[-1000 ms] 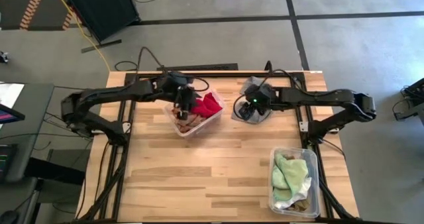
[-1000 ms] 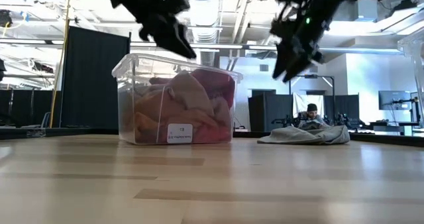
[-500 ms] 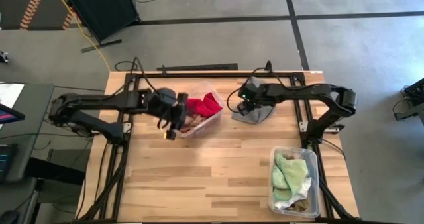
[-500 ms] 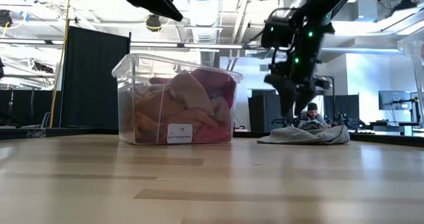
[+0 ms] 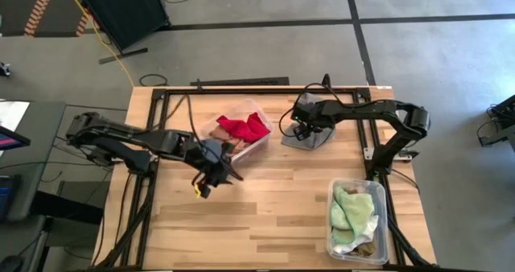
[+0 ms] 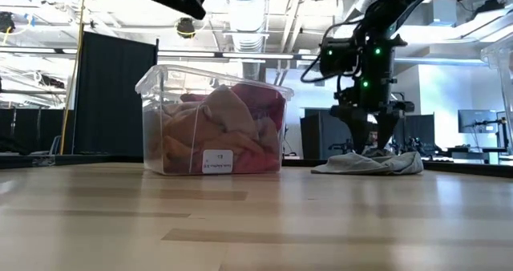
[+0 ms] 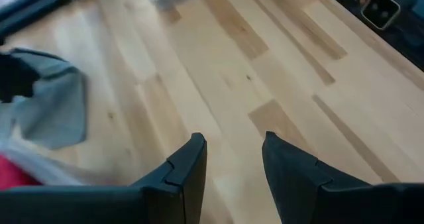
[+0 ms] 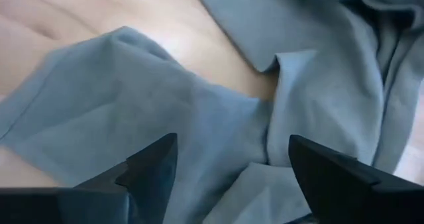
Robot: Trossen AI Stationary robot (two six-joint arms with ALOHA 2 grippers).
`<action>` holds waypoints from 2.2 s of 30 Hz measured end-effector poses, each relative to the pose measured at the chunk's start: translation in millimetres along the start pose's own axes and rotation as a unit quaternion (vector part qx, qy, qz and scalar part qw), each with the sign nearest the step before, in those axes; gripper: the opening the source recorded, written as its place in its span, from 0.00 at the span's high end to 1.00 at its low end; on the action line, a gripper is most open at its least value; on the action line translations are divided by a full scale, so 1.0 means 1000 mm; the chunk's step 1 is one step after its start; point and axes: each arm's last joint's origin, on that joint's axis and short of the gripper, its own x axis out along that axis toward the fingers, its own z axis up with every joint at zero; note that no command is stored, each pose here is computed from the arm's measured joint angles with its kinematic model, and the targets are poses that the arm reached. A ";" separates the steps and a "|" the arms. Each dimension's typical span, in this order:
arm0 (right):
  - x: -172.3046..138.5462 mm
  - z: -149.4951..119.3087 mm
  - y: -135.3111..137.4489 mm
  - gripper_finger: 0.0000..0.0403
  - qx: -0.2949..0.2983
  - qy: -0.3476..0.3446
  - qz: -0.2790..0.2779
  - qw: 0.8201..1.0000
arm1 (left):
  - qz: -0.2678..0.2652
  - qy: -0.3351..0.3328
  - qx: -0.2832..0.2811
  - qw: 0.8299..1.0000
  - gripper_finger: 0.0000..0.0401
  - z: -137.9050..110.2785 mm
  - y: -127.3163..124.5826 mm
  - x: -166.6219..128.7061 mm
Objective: Sort towels by color in basket
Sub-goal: Put the gray towel into the bottom transparent bin
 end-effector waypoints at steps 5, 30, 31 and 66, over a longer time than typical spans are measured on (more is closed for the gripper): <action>0.015 0.001 0.005 0.16 0.016 0.014 -0.007 1.000 | -0.028 0.030 0.005 0.999 0.65 -0.001 -0.012 0.021; 0.028 -0.031 0.057 0.84 -0.087 0.082 0.104 0.987 | -0.107 0.086 0.032 0.990 0.65 0.001 -0.070 0.050; 0.026 -0.034 0.060 0.89 -0.097 0.083 0.107 0.986 | -0.108 0.086 0.032 0.990 0.65 0.001 -0.071 0.050; -0.179 -0.108 0.106 0.94 -0.219 -0.107 -0.055 0.968 | -0.017 0.079 0.077 0.994 0.65 0.008 -0.078 0.050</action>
